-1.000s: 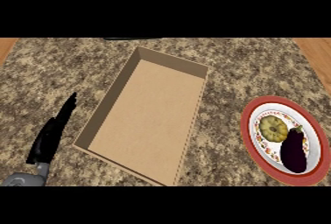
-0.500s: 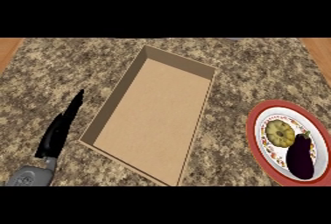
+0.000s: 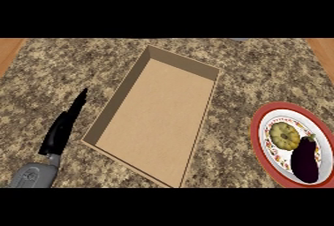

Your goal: Pick the squash from the plate and place it in the cardboard box

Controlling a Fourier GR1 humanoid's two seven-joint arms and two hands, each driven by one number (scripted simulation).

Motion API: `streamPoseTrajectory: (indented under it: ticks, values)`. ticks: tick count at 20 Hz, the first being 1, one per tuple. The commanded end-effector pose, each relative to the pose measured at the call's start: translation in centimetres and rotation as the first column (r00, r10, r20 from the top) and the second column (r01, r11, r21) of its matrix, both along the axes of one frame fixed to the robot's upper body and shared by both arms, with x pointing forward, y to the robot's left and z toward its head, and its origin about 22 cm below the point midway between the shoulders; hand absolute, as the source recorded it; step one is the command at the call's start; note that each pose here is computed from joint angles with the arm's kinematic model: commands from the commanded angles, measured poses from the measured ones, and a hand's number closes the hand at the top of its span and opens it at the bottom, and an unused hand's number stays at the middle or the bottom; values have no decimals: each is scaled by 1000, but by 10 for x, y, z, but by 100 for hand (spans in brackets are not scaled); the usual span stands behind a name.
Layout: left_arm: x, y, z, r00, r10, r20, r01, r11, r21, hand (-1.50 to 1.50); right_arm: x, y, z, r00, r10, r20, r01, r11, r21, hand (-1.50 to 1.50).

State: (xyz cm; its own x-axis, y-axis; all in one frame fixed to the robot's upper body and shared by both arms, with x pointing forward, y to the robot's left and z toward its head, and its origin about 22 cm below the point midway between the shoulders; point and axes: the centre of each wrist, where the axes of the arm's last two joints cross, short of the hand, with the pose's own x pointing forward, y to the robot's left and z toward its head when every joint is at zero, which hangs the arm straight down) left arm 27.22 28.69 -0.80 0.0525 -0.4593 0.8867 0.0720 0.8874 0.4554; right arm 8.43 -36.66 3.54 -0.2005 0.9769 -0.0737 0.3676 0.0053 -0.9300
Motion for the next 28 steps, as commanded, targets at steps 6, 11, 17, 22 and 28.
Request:
streamPoseTrajectory:
  ticks: [6,11,17,22,28]
  values:
    - [9,-14,-3,1000,-3,-2,3,1000,9,0,32,-1,-1,1000,-2,-16,1,999,-50,-150]
    - [-7,-15,4,1000,-1,6,1,1000,-4,0,36,8,-29,996,33,78,-28,998,-54,-150]
    - [8,-20,-10,1000,-10,11,10,1000,1,0,54,33,-28,1000,-5,4,5,996,-87,-150]
    - [2,-1,-4,1000,0,20,-1,1000,25,0,65,17,-35,1000,-19,-8,18,995,-100,-150]
    - [-3,-2,10,1000,-11,-6,11,1000,-4,0,112,28,-30,999,-44,3,44,994,-102,-150]
